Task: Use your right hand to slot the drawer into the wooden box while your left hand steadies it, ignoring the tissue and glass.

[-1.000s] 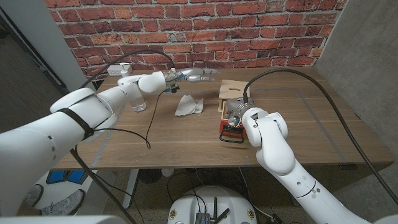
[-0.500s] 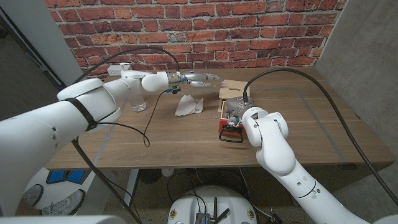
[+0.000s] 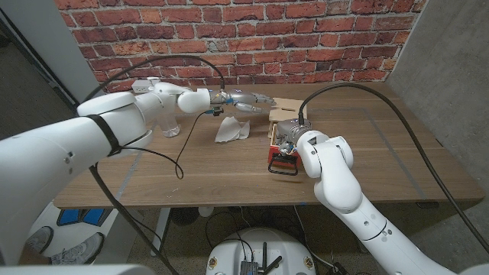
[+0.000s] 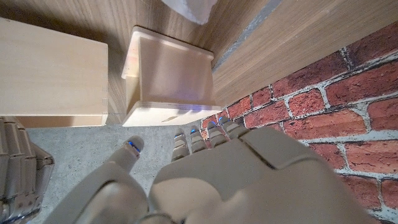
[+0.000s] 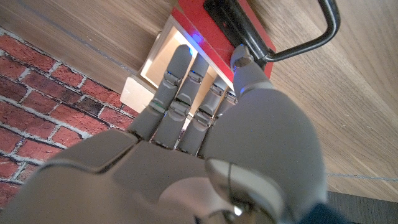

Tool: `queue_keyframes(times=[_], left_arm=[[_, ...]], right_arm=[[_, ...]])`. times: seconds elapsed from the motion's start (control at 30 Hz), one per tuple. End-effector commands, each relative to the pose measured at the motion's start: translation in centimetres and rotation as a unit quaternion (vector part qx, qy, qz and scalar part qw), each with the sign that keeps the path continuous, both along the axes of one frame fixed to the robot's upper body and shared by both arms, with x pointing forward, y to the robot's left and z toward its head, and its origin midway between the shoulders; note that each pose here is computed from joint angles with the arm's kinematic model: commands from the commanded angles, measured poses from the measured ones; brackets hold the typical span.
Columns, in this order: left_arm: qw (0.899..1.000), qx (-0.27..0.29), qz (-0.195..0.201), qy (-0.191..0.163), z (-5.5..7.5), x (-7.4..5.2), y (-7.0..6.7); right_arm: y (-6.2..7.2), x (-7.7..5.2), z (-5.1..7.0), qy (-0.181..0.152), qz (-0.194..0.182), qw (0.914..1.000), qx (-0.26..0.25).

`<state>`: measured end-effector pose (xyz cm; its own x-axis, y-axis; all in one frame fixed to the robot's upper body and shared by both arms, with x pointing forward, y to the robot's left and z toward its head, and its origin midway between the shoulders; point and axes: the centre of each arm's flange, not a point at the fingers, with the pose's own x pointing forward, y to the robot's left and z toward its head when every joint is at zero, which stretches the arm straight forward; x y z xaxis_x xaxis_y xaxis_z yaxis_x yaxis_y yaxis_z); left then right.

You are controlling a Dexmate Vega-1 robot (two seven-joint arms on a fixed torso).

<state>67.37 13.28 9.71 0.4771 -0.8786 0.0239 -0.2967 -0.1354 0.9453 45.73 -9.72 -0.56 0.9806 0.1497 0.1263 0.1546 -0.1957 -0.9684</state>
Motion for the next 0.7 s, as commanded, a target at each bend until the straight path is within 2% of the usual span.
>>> queue_keyframes(times=[0.03,0.27,0.7], left_arm=[[1.0,0.023,0.005,-0.017,-0.1,0.2,-0.5],[0.999,0.036,0.001,-0.034,-0.2,0.2,-0.9],[0.998,0.05,0.014,-0.034,-0.3,0.6,-1.6]], right_arm=[[0.0,0.6,0.1,0.002,0.004,1.0,0.006],[-0.1,0.9,0.2,0.003,0.006,0.9999,0.014],[-0.2,1.2,0.4,0.004,0.012,0.9998,0.014]])
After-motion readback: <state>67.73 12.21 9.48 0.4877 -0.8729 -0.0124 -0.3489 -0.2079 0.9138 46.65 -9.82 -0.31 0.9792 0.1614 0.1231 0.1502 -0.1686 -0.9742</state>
